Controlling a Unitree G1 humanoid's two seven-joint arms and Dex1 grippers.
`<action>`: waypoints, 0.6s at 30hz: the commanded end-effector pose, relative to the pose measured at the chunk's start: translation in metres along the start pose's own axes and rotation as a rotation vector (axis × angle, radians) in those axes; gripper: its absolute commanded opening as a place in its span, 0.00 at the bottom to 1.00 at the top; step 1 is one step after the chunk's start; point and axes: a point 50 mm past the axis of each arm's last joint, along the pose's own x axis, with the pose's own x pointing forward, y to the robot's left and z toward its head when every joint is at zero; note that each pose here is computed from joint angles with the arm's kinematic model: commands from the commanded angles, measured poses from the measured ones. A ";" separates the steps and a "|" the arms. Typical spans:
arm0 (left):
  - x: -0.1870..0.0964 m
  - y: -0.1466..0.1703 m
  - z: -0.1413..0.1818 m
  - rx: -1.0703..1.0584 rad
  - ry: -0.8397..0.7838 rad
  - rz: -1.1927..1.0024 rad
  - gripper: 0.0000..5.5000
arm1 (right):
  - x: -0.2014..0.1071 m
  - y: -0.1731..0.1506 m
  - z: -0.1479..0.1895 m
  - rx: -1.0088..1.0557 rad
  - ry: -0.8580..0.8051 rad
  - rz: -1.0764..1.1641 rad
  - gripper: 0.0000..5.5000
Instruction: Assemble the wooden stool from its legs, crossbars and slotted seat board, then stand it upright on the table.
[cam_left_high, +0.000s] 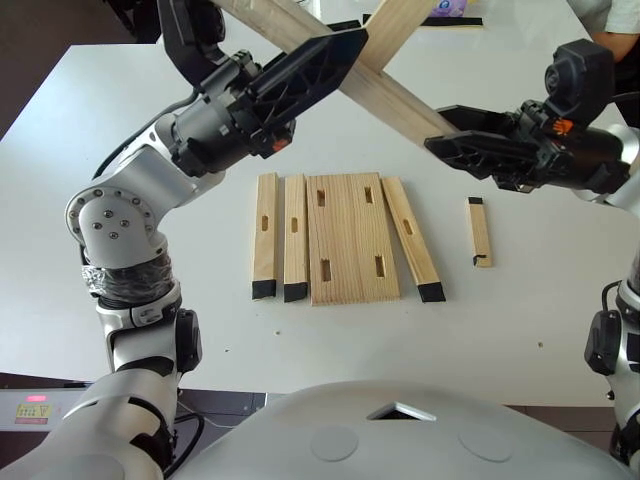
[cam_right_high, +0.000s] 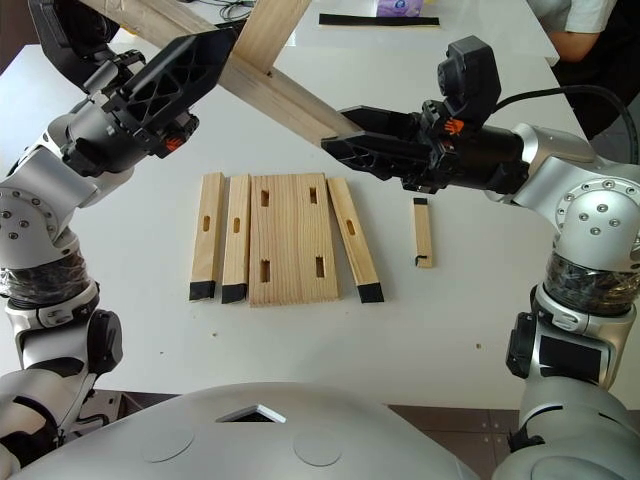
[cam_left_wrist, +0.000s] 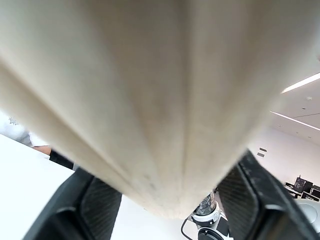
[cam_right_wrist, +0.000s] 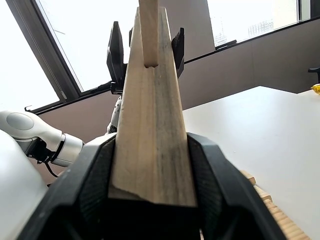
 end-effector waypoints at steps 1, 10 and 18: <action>-0.001 -0.005 -0.004 -0.019 0.032 -0.040 0.40 | 0.002 0.002 0.000 -0.005 0.007 0.018 0.37; -0.003 -0.009 -0.010 -0.025 0.063 -0.066 0.38 | 0.001 0.002 -0.001 0.001 0.020 0.031 0.37; -0.006 -0.012 -0.017 -0.023 0.121 -0.081 0.37 | -0.001 0.002 -0.002 -0.001 0.033 0.032 0.37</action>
